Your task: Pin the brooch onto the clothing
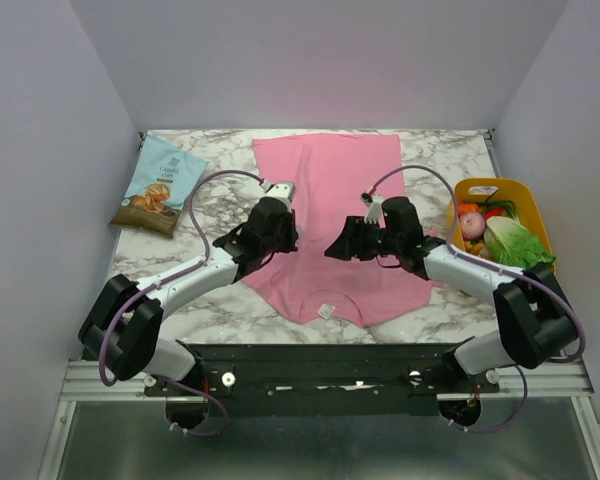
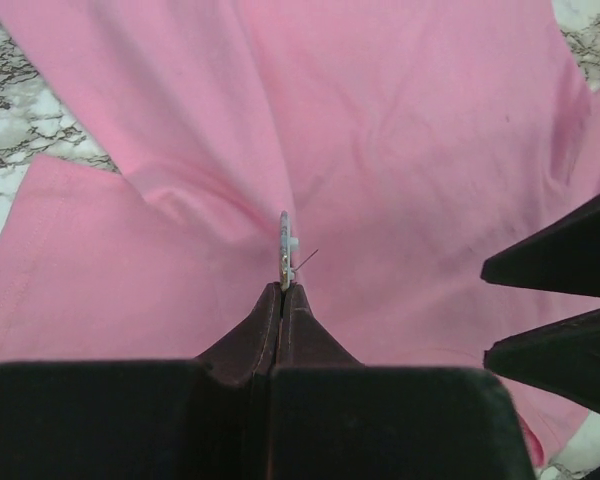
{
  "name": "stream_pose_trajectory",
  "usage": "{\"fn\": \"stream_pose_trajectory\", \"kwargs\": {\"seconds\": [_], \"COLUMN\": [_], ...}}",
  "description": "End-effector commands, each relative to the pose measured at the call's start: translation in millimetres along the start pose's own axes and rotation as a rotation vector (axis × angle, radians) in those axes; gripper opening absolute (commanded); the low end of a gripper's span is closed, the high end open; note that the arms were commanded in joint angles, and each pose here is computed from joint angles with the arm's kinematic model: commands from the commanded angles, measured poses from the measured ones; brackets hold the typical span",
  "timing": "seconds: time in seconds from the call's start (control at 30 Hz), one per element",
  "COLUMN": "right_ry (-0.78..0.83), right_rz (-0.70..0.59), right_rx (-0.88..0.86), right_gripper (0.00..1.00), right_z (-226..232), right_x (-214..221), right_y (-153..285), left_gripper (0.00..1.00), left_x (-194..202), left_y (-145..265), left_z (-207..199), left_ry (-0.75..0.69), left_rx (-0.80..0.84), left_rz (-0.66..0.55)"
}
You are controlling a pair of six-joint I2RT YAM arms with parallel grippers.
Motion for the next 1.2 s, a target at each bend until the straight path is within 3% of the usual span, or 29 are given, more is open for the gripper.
{"fn": "stream_pose_trajectory", "kwargs": {"seconds": [0.0, 0.4, 0.63, 0.83, 1.17], "right_ry": [0.040, 0.079, 0.083, 0.086, 0.086], "right_rz": [-0.033, -0.039, -0.033, -0.021, -0.006], "right_rx": [-0.088, -0.108, -0.099, -0.088, -0.088], "right_gripper": [0.70, 0.72, 0.72, 0.72, 0.72], "right_z": [21.3, 21.5, 19.8, 17.3, 14.8], "right_x": [-22.8, -29.5, -29.1, -28.3, -24.8], "right_y": [-14.7, -23.3, -23.8, -25.8, -28.9], "left_gripper": [0.00, 0.00, 0.00, 0.00, 0.00], "left_x": [-10.1, -13.9, -6.6, -14.3, -24.1], "left_y": [5.5, 11.8, 6.7, 18.5, 28.6], "left_z": [-17.1, -7.2, 31.5, 69.0, 79.1], "left_ry": [0.029, 0.050, -0.067, -0.135, -0.185], "left_rx": [0.113, 0.173, -0.074, -0.329, -0.414], "left_rz": [-0.030, -0.056, 0.040, 0.049, 0.043]}}
Point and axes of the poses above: each gripper's point midway between its finger pads, its own y axis back along the fingers, its own z axis along the line the jaws close on, x = y × z, the point moved 2 cm from there along y, back along the fingers, and after that the axes turned 11 degrees about y, right-handed, at the moved point
